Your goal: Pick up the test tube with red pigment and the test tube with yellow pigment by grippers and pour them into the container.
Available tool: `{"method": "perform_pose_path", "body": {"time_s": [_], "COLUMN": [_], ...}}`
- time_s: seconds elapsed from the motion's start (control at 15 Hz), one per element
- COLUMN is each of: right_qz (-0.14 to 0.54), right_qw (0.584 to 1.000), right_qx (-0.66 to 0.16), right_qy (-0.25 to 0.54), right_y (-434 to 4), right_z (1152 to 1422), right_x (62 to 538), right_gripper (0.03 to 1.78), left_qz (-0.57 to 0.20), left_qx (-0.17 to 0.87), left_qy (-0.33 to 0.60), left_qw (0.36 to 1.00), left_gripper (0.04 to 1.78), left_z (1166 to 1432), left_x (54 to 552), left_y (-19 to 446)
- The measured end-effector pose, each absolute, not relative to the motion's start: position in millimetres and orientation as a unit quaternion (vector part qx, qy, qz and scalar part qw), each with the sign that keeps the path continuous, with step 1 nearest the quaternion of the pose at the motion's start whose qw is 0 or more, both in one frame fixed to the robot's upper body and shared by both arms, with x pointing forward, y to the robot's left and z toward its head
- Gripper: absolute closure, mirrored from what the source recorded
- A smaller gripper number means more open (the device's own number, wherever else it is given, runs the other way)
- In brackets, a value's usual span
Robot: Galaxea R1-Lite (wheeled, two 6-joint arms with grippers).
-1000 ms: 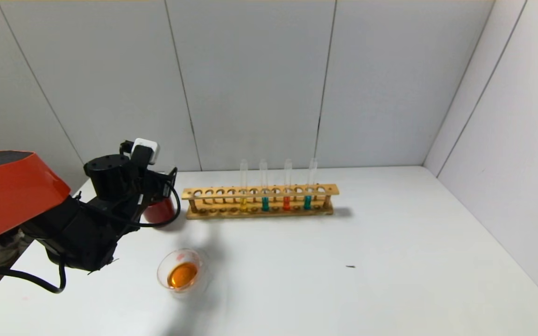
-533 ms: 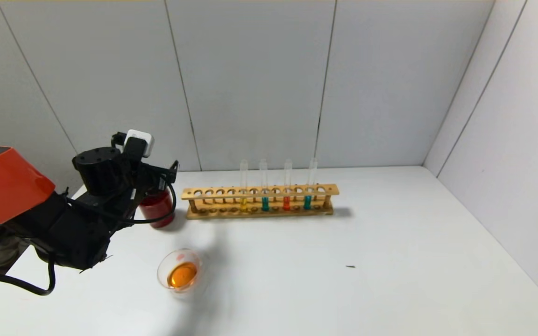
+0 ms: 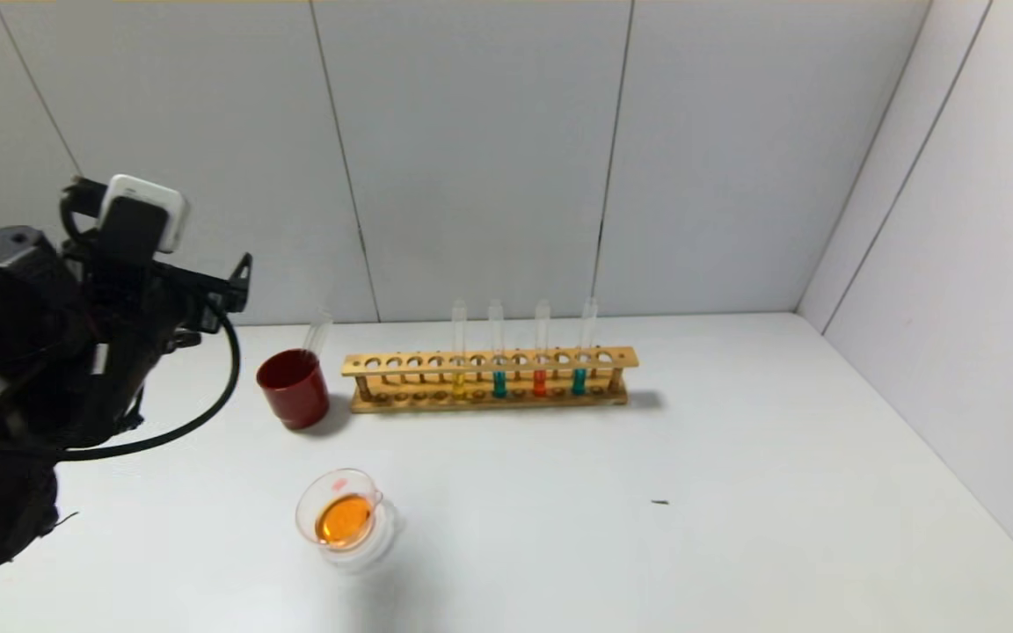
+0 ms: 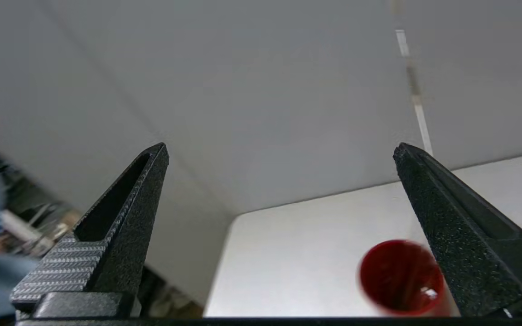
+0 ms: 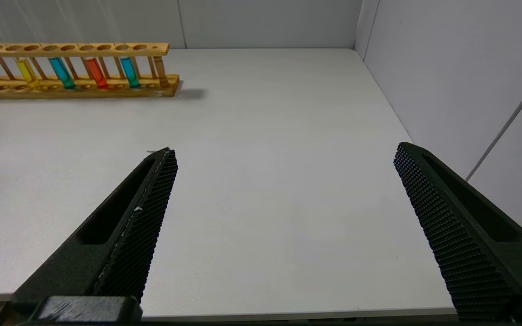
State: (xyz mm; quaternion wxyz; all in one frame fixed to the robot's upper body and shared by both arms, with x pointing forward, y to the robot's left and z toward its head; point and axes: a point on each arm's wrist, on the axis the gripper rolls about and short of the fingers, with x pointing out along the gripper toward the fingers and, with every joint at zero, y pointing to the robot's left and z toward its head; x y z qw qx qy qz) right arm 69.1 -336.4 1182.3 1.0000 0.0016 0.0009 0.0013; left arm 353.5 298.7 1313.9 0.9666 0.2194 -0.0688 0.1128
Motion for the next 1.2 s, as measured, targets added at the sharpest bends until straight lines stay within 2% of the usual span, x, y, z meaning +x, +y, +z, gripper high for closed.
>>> {"method": "perform_pose_path", "body": {"time_s": [0.2,0.4,0.6,0.87,1.07,1.2], "right_qz": [0.001,0.001,0.001,0.001,0.001,0.001], "right_qw": [1.0,1.0,1.0,1.0,1.0,1.0], "right_qx": [0.001,0.002,0.002,0.002,0.001,0.002], "right_qy": [0.001,0.001,0.001,0.001,0.001,0.001], "right_y": [-336.4,-336.4,-336.4,-336.4,-336.4,-336.4], "right_z": [1182.3,1182.3,1182.3,1182.3,1182.3,1182.3], "right_x": [69.1,69.1,69.1,69.1,69.1,69.1], "right_gripper": [0.06,0.06,0.06,0.06,0.06,0.06], "left_qz": [0.178,0.229,0.248,0.217,0.146,0.101], "left_qx": [0.208,0.185,0.155,0.084,0.046,0.048], "left_qy": [-0.075,-0.091,-0.113,-0.176,-0.185,-0.156], "left_qw": [0.959,0.951,0.95,0.957,0.971,0.981], "left_gripper": [0.07,0.07,0.07,0.07,0.07,0.07], "left_z": [1336.3,1338.4,1317.4,1288.2,1255.8,1232.9], "left_x": [290.7,223.4,158.6,100.2,80.4,72.9], "left_y": [311.9,327.6,338.8,342.9,340.4,338.2]}}
